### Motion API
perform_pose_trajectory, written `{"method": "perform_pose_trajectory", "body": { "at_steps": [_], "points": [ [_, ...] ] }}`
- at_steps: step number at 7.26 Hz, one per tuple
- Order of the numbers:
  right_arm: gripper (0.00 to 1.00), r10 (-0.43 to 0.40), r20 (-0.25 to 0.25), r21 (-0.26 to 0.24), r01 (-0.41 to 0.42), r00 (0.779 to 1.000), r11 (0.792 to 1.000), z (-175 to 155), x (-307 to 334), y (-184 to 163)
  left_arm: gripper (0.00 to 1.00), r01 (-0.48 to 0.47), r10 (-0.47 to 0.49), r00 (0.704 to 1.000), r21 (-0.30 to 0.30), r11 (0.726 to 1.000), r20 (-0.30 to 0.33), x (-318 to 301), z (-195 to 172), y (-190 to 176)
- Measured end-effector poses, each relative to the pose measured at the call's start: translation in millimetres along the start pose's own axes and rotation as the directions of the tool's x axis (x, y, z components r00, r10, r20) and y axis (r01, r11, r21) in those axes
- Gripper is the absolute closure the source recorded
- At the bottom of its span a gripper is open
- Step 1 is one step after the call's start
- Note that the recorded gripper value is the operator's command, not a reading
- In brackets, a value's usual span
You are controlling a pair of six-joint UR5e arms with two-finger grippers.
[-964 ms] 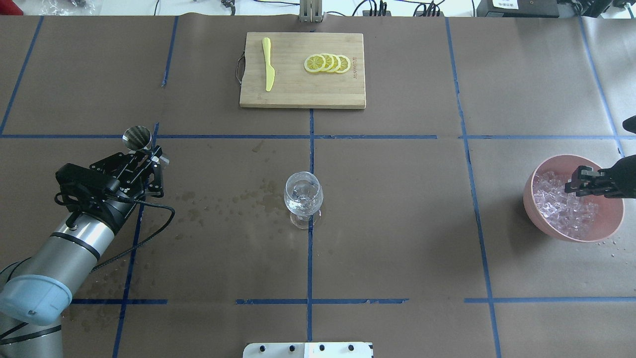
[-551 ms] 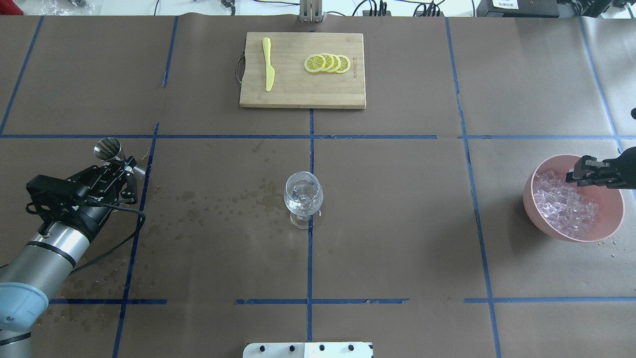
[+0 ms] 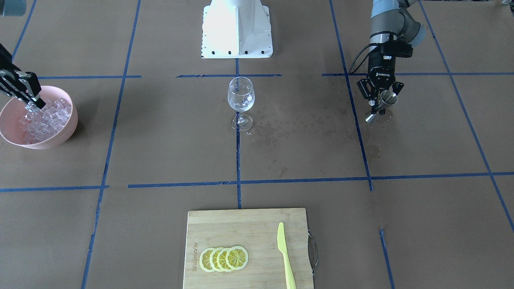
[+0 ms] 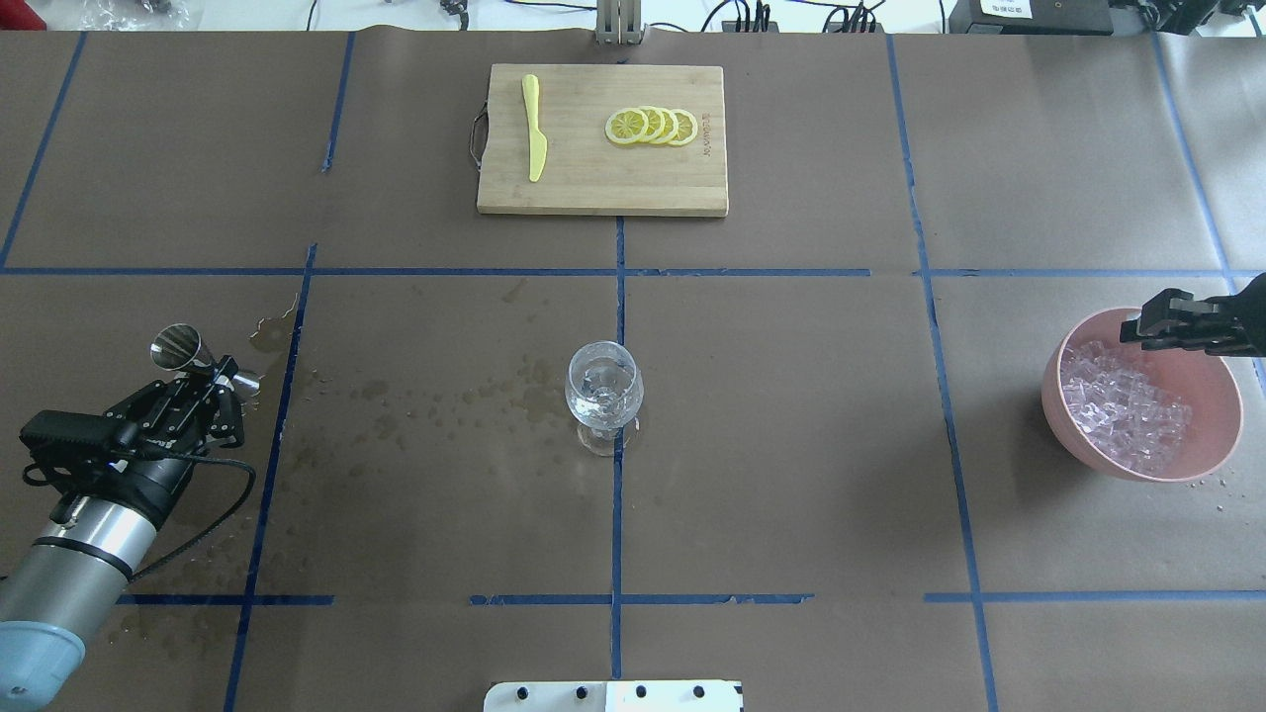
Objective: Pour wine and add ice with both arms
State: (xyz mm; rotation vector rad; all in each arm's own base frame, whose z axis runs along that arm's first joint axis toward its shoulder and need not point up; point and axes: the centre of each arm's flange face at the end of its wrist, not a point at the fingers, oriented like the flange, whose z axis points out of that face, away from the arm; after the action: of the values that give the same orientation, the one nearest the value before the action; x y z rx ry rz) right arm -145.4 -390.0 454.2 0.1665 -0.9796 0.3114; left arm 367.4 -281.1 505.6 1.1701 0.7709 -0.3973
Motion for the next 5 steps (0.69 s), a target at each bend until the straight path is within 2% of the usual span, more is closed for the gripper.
{"method": "perform_pose_trajectory", "body": {
  "at_steps": [3, 4, 5],
  "points": [
    [1.00, -0.014, 0.050, 0.033, 0.013, 0.999, 0.999, -22, -15, -7, 1.00, -0.025, 0.025, 1.000, -0.004, 1.000, 0.018, -12, 0, 23],
    [1.00, -0.024, 0.065, 0.041, 0.021, 0.998, 0.999, -28, -23, -8, 0.97, -0.033, 0.033, 0.999, -0.001, 0.999, 0.023, -13, 0, 28],
    [1.00, -0.034, 0.083, 0.051, 0.030, 0.996, 0.998, -32, -32, -9, 0.89, -0.034, 0.034, 0.999, 0.001, 0.999, 0.023, -12, 0, 29]
  ]
}}
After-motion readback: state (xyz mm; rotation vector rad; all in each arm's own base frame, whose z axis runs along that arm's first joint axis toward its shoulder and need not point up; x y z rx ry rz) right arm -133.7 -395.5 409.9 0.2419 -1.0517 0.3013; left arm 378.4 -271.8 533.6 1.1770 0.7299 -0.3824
